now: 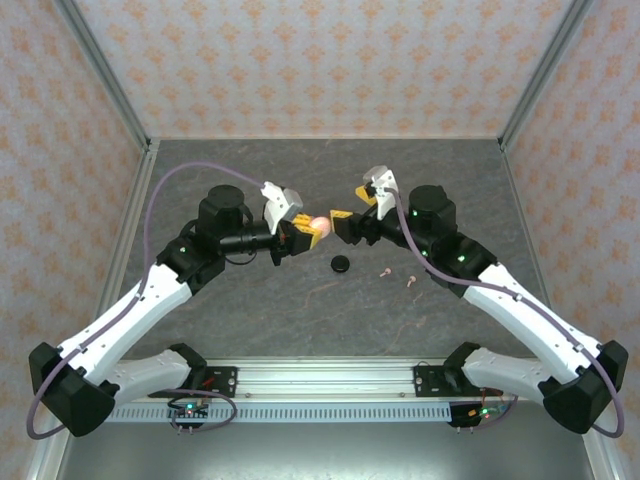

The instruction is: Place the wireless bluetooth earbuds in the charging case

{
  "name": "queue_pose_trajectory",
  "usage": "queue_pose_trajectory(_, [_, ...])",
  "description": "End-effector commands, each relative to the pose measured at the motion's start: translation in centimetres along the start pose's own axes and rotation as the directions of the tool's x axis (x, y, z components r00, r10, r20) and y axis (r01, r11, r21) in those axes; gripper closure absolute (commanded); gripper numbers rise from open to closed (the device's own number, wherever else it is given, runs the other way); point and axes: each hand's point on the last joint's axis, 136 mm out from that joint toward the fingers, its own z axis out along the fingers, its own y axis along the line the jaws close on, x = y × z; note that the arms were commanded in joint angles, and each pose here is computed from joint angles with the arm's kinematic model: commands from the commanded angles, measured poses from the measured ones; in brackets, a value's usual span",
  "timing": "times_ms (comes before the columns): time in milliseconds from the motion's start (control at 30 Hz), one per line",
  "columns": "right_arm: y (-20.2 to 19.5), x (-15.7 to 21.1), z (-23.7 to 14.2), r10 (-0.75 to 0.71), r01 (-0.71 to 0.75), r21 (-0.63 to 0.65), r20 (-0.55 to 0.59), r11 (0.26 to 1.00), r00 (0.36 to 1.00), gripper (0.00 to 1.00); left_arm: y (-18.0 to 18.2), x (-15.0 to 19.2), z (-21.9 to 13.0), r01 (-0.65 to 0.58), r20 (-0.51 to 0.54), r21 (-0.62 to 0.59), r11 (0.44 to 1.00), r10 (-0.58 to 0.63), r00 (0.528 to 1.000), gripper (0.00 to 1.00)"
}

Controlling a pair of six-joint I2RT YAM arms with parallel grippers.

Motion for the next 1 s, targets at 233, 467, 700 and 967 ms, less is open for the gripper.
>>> queue_pose_trajectory(233, [2.3, 0.0, -2.2, 0.001, -0.004, -0.109, -0.025, 0.994, 1.0, 0.19, -0.4, -0.8, -0.6, -0.102, 0.071, -0.029, 0.994, 0.104, 0.992, 1.0])
queue_pose_trajectory(467, [5.7, 2.0, -2.9, -0.148, 0.12, -0.323, -0.064, 0.939, 0.987, 0.35, -1.0, -0.8, -0.7, -0.159, 0.065, -0.022, 0.987, 0.16, 0.985, 1.0])
queue_pose_trajectory(700, [7.1, 2.8, -3.3, -0.309, 0.212, -0.453, -0.15, 0.866, 0.939, 0.48, -2.1, 0.3, -1.6, -0.306, 0.007, 0.005, 0.952, 0.306, 0.952, 1.0])
queue_pose_trajectory(967, [8.6, 2.4, -2.5, -0.3, 0.17, -0.559, -0.149, 0.812, 0.942, 0.53, -2.7, 0.1, -1.7, -0.376, 0.028, 0.015, 0.927, 0.375, 0.927, 1.0])
